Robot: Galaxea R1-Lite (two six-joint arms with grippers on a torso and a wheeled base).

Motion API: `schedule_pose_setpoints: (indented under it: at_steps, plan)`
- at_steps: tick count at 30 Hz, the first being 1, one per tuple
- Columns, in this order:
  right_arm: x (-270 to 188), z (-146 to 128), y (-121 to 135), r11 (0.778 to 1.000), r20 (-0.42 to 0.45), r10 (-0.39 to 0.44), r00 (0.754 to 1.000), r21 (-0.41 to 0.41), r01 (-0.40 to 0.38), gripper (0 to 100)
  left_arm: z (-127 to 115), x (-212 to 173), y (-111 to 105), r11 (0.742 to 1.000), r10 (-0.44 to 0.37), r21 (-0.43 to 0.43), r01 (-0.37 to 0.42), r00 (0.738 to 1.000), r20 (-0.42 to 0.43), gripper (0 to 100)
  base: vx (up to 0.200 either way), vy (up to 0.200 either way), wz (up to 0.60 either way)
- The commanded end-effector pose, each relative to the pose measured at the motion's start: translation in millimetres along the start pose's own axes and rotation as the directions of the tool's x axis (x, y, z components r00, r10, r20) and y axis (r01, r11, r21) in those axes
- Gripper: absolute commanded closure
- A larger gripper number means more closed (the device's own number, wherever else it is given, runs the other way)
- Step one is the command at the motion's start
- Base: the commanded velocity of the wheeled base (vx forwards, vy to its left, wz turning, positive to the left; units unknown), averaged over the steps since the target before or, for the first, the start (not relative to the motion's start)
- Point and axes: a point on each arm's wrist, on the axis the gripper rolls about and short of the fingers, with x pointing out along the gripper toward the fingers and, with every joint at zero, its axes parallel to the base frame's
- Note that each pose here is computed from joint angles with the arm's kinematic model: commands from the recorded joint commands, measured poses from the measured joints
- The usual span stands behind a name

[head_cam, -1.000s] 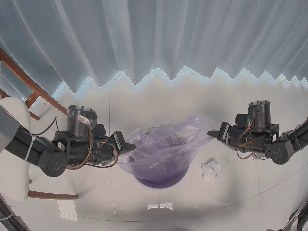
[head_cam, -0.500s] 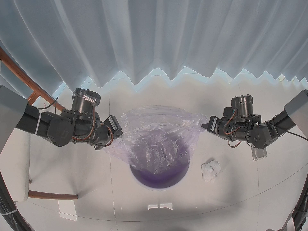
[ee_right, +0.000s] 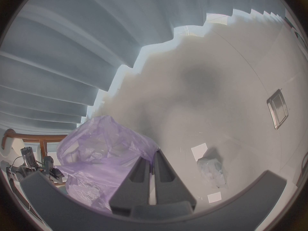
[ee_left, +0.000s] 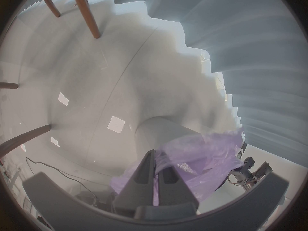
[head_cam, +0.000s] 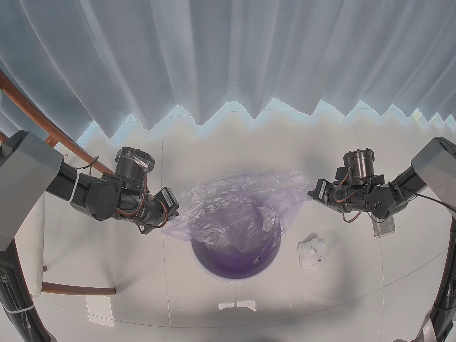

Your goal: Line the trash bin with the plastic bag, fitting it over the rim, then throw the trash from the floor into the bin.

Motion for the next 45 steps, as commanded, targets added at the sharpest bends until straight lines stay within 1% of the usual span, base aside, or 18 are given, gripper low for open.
schedule_pose_setpoints:
  at_steps: [1,7,8,10,13,14,16,17,21,22,25,28,29,31,33,35,39,45]
  plan:
    - [1,-7,-8,1.000,-0.030,-0.014,0.999,0.012,0.015,100,2,6,6,1.000,0.018,-0.011,-0.018,1.000,-0.006,100,0.000,0.000,0.00]
    - [-10,-10,-5,0.999,-0.055,0.040,0.998,0.018,-0.039,100,-1,0,-2,1.000,-0.004,0.003,0.004,1.000,-0.002,100,0.000,0.000,0.00]
    - [-15,-9,-3,0.999,-0.049,0.048,0.998,0.024,-0.047,0,-1,-3,-3,1.000,-0.010,0.005,0.010,1.000,0.000,100,0.000,0.000,0.00]
    - [-26,-4,3,0.997,-0.027,0.063,0.998,0.035,-0.062,0,-1,-7,-5,1.000,-0.016,0.008,0.016,1.000,0.004,100,0.000,0.000,0.00]
    - [-64,7,24,0.982,0.027,0.126,0.992,0.140,-0.129,0,-4,-18,-12,0.999,-0.039,0.020,0.039,0.999,0.012,100,0.000,0.000,0.00]
    - [-76,9,32,0.970,0.031,0.155,0.987,0.184,-0.158,0,-6,-24,-14,0.999,-0.048,0.025,0.048,0.999,0.015,100,0.000,0.000,0.00]
    - [-103,10,51,0.933,0.029,0.233,0.972,0.277,-0.232,0,-11,-32,-18,0.997,-0.063,0.038,0.063,0.998,0.015,100,0.000,0.000,0.00]
    - [-113,8,57,0.915,0.016,0.250,0.968,0.323,-0.242,0,-14,-36,-20,0.997,-0.070,0.044,0.069,0.997,0.013,100,0.000,0.000,0.00]
    - [-131,-2,80,0.878,-0.049,0.280,0.959,0.417,-0.235,0,-20,-46,-21,0.995,-0.079,0.053,0.079,0.997,0.008,100,0.000,0.000,0.00]
    - [-131,-10,91,0.858,-0.092,0.291,0.952,0.465,-0.218,0,-22,-46,-21,0.995,-0.078,0.056,0.078,0.997,0.004,100,0.000,0.000,0.00]
    - [-123,-28,107,0.826,-0.146,0.290,0.946,0.538,-0.170,0,-23,-47,-20,0.996,-0.075,0.055,0.074,0.997,0.002,100,0.000,0.000,0.00]
    - [-118,-33,110,0.821,-0.157,0.281,0.947,0.551,-0.152,0,-23,-47,-20,0.996,-0.075,0.055,0.074,0.997,0.002,100,0.000,0.000,0.00]
    - [-96,-50,114,0.820,-0.196,0.231,0.953,0.566,-0.082,0,-23,-47,-20,0.996,-0.074,0.055,0.073,0.997,0.003,100,0.000,0.000,0.00]
    - [-76,-57,113,0.823,-0.206,0.187,0.960,0.567,-0.039,0,-23,-47,-20,0.996,-0.073,0.055,0.072,0.997,0.006,100,0.000,0.000,0.00]
    - [-69,-57,113,0.820,-0.206,0.175,0.963,0.572,-0.027,0,-23,-47,-20,0.996,-0.070,0.055,0.069,0.997,0.010,100,0.000,0.000,0.00]
    - [-50,-54,116,0.796,-0.206,0.171,0.963,0.606,-0.012,0,-23,-46,-20,0.996,-0.064,0.057,0.063,0.998,0.017,100,0.000,0.000,0.00]
    - [-26,-48,120,0.768,-0.196,0.168,0.966,0.640,-0.004,0,-23,-46,-20,0.996,-0.064,0.057,0.063,0.998,0.017,100,0.000,0.000,0.00]
    - [-6,-41,126,0.763,-0.189,0.151,0.970,0.646,0.008,0,-23,-46,-21,0.996,-0.067,0.058,0.066,0.998,0.018,100,0.000,0.000,0.00]
